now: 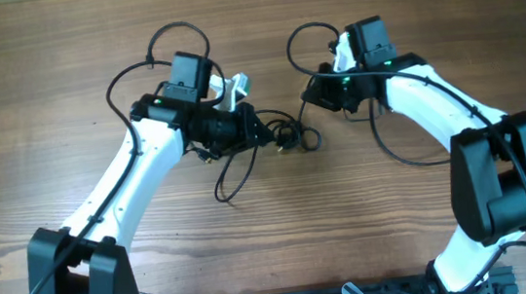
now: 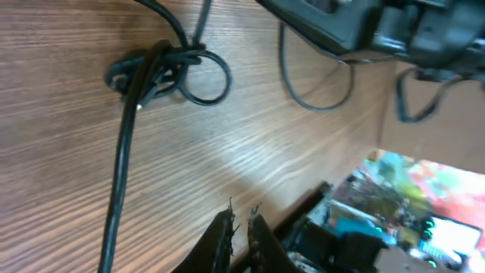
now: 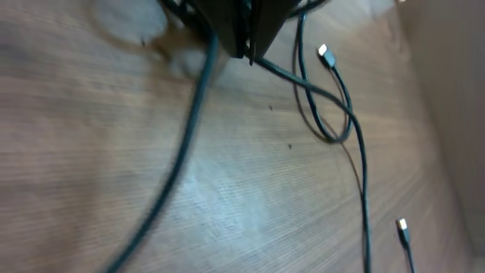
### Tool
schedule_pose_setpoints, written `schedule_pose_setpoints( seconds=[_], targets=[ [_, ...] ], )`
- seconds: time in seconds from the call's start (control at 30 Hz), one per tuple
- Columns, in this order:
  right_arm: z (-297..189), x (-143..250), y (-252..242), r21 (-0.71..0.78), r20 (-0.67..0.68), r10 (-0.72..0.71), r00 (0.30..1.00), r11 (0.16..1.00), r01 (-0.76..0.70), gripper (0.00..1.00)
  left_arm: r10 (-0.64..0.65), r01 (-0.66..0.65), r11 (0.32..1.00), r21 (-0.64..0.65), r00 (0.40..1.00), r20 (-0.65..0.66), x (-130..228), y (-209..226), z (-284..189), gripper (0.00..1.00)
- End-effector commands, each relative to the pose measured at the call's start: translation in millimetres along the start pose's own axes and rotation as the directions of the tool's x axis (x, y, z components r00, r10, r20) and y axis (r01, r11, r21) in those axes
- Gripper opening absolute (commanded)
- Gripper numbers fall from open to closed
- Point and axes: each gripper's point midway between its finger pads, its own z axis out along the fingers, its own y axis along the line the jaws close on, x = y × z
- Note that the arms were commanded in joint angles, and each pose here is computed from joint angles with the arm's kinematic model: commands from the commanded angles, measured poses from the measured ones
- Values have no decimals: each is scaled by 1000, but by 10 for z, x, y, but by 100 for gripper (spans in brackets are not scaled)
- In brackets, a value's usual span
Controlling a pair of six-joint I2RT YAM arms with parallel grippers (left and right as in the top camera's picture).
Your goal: Untangle cables
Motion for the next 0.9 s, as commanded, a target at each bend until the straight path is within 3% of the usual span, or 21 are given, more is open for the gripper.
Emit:
schedule_pose_setpoints(
  seconds=[0.0, 0.17, 0.37, 0.53, 0.87],
  targets=[
    [-62, 38, -140, 50, -8, 21, 1000, 999, -21, 7, -61, 73, 985, -156, 995, 76, -106, 222, 117, 11],
    [-46, 232, -454, 199, -25, 127, 992, 973, -120, 5, -32, 39, 987, -159, 999, 41, -104, 227, 396, 20],
    [106, 438, -551, 198, -31, 246, 969, 952, -235, 5, 5, 5, 988, -156, 998, 65, -228, 242, 579, 16],
    [297, 706, -402, 153, -97, 204, 974, 970, -188, 6, 2, 55, 949, -311, 984, 180, -454, 589, 425, 7],
    [483, 997, -217, 190, -132, 91, 987, 980, -65, 6, -131, 201, 914, -353, 969, 211, -491, 1020, 118, 4]
  ],
)
